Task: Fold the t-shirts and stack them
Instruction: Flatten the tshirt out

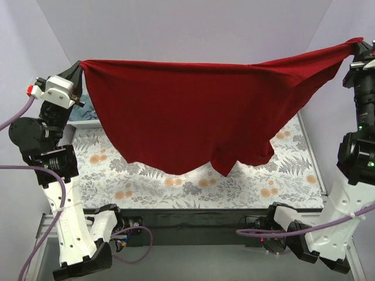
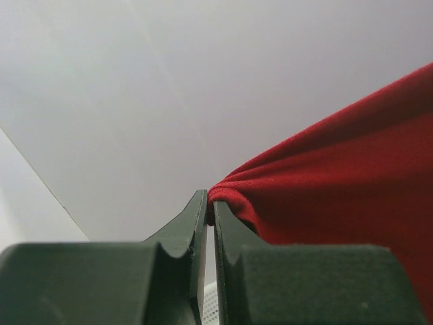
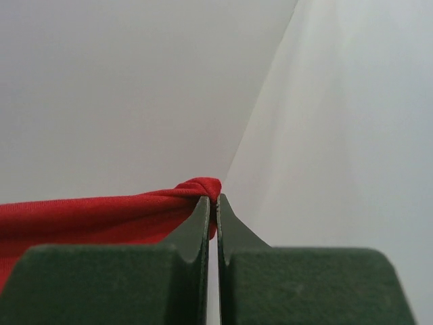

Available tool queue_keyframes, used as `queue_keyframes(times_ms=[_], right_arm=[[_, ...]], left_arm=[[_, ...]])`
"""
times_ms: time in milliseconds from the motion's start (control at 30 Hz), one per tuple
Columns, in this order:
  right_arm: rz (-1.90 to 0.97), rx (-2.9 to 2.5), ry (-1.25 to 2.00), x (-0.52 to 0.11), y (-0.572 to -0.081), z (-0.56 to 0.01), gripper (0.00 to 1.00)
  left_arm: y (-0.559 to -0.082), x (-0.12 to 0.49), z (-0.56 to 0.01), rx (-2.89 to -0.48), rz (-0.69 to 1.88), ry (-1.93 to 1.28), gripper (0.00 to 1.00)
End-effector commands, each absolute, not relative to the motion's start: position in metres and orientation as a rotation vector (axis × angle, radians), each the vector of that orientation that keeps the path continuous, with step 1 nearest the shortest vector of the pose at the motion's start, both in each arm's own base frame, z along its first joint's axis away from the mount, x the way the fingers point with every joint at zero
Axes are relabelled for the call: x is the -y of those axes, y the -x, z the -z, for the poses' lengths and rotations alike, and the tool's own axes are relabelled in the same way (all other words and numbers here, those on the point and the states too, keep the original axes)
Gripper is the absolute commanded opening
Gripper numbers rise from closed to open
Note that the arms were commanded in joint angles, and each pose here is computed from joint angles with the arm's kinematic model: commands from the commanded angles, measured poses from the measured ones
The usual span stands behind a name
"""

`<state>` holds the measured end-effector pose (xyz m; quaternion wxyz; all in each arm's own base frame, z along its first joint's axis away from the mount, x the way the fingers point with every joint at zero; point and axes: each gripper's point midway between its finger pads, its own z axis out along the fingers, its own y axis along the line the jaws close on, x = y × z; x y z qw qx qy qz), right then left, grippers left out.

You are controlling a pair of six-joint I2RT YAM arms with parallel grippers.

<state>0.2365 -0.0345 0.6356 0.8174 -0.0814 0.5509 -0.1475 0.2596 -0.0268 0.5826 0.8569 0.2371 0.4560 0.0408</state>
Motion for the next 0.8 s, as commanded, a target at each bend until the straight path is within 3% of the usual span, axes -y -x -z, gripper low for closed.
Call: queue_keyframes(times_ms=[0,200,400,467,500,533,567,600,667,700,767], right_arm=[[0.265,-1.268,0.178,0.046,-0.293,-0.605,0.01],[-0.001,-1.394,0.212,0.025,-0.350,-0.559,0.01],[-0.238,-1.458,0.166,0.022,-0.431,-0.546,0.01],[-0.244,-1.327,0.193,0.017,-0.429,-0.598,0.01],[-0.246,-1.279,0.185,0.020,-0.439,-0.609,0.01],[-0.205,-1.200,0.146,0.027,-0.429,-0.637,0.01],[-0.179,-1.163,0.089,0.036,-0.427,-0.649,0.01],[-0.171,-1.061,0.035,0.040,-0.408,-0.678,0.01],[-0.133,-0.971,-0.045,0.056,-0.398,-0.689,0.01],[-0.122,-0.809,-0.019,0.047,-0.356,-0.727,0.01],[-0.118,-0.725,0.003,0.041,-0.334,-0.745,0.01]], left_arm=[[-0.294,0.005,-0.565,-1.029,-0.124,-0.450,0.00],[-0.338,0.017,-0.532,-1.101,0.066,-0.514,0.00],[-0.441,-0.001,-0.516,-1.156,0.149,-0.453,0.00],[-0.454,-0.005,-0.562,-1.083,0.159,-0.429,0.00],[-0.481,-0.014,-0.554,-1.105,0.171,-0.396,0.00],[-0.491,-0.020,-0.564,-1.086,0.168,-0.369,0.00],[-0.477,-0.020,-0.616,-0.976,0.141,-0.355,0.00],[-0.497,-0.039,-0.617,-0.967,0.106,-0.267,0.00],[-0.484,-0.049,-0.659,-0.852,0.057,-0.207,0.00],[-0.471,-0.053,-0.680,-0.791,0.029,-0.185,0.00],[-0.452,-0.050,-0.696,-0.722,0.010,-0.199,0.00]])
